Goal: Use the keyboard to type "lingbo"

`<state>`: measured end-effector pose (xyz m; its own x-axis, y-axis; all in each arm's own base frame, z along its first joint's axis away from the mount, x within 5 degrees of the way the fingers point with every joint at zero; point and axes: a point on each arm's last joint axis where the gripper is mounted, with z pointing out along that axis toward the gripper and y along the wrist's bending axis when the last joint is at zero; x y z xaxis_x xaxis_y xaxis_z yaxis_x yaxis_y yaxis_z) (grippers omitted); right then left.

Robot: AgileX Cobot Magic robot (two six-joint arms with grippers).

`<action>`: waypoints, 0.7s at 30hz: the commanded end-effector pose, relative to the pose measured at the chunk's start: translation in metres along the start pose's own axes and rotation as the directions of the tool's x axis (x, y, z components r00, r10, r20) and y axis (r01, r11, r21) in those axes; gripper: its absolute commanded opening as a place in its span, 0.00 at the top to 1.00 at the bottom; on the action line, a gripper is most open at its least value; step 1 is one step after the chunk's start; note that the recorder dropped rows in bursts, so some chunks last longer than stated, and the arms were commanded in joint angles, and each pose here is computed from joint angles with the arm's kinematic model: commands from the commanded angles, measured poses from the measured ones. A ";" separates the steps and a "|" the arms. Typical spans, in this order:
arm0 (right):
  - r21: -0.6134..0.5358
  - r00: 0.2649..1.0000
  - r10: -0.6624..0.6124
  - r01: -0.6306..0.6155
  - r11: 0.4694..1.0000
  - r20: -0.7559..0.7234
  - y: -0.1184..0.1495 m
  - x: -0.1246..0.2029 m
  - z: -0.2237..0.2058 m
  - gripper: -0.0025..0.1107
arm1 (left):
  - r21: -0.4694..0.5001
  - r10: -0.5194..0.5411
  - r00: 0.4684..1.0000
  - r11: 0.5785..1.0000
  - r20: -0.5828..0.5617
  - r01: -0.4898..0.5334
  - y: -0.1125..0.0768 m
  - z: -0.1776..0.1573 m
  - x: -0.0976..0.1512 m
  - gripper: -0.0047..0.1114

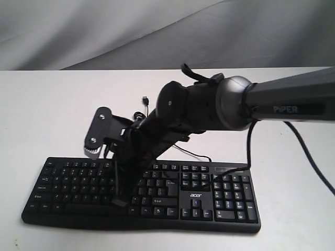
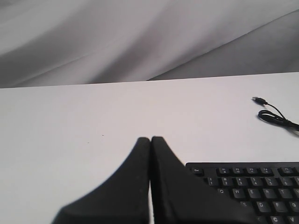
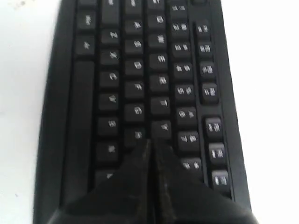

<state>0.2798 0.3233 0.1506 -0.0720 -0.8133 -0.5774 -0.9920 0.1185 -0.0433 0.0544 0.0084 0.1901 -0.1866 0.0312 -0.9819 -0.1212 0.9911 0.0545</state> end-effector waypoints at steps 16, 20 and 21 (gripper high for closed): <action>0.015 0.991 0.131 -0.131 0.991 -0.013 -0.014 0.031 0.000 0.98 | 0.001 -0.006 1.000 1.000 0.005 0.006 0.000 0.000 0.001 0.96; 0.015 0.992 0.129 -0.129 0.992 -0.013 -0.014 0.031 0.000 0.98 | 0.001 -0.006 1.000 1.000 0.005 0.006 0.000 0.000 0.001 0.96; 0.014 0.991 0.133 -0.132 0.991 -0.011 -0.014 0.031 0.000 0.98 | 0.001 -0.006 1.000 1.000 0.005 0.006 0.000 0.000 0.001 0.96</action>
<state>0.2895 0.2988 0.1324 -0.1986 -0.8021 -0.5633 -0.9739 0.2260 0.0215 0.0544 0.0084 0.1901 -0.1866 0.0312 -0.9819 -0.1212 0.9911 0.0545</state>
